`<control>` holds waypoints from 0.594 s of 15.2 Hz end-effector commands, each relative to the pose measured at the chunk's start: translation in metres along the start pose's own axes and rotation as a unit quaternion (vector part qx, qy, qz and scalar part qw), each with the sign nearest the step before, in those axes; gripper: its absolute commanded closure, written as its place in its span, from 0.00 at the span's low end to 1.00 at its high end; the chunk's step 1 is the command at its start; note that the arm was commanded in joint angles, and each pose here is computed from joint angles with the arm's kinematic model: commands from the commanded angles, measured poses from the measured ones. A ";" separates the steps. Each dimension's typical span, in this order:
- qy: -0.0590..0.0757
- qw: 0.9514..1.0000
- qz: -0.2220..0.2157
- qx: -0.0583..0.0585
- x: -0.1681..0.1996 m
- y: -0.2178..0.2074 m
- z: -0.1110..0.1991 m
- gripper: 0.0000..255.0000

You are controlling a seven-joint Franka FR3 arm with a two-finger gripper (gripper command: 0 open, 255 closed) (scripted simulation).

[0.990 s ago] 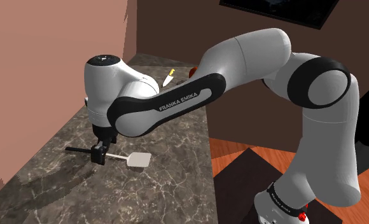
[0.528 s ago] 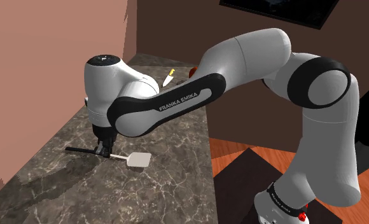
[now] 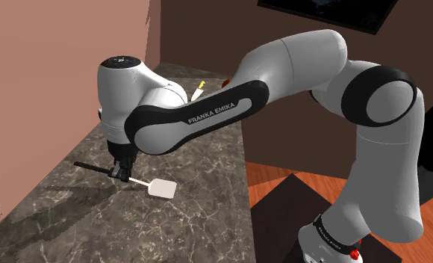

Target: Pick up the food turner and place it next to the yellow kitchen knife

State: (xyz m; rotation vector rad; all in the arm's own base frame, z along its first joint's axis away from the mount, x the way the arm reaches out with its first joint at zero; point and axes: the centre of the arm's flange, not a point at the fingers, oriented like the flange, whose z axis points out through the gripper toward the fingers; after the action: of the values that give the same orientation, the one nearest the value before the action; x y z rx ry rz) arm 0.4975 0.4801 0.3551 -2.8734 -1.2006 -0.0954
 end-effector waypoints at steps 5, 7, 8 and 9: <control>0.000 1.000 0.000 0.000 0.002 0.000 -0.031 1.00; 0.000 1.000 0.000 0.000 0.003 0.000 -0.041 1.00; 0.000 1.000 0.000 0.000 0.003 0.000 -0.047 1.00; 0.000 1.000 0.000 0.000 0.004 0.000 -0.052 1.00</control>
State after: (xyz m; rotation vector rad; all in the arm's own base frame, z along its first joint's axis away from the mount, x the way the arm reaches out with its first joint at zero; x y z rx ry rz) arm 0.4984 0.4800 0.4013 -2.8731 -1.2009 -0.0954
